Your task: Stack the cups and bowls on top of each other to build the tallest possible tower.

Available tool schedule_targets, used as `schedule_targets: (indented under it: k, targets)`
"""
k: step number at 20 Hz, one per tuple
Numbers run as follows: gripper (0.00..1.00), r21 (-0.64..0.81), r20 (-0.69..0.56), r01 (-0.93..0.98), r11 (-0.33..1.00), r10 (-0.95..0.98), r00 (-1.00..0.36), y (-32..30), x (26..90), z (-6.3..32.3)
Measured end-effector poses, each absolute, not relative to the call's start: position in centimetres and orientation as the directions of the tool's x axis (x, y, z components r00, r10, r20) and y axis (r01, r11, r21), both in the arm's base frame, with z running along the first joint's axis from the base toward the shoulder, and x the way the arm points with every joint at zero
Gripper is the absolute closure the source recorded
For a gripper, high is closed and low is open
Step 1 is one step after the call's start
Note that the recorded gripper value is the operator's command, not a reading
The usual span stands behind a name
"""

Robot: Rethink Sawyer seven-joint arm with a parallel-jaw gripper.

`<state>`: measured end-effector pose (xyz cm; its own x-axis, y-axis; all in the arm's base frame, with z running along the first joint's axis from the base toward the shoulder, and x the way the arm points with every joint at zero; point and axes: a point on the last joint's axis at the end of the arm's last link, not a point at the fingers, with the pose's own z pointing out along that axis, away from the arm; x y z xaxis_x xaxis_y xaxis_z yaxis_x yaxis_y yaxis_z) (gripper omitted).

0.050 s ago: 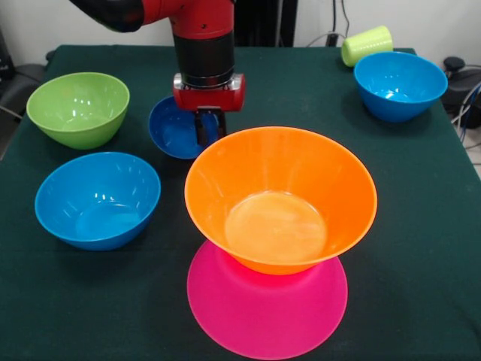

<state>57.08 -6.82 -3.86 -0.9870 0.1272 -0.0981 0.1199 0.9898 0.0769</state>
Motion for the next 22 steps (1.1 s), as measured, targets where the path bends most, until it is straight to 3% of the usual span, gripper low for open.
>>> schedule_targets:
  k: [10, 22]
  targets:
    - [1.0, 0.075, -0.084, 0.125, 0.989, 0.131, -0.988, -6.9, 56.7, -2.3]
    - [1.0, 0.059, 0.018, 0.139, 0.988, 0.139, -0.99, -4.8, 54.3, 6.9]
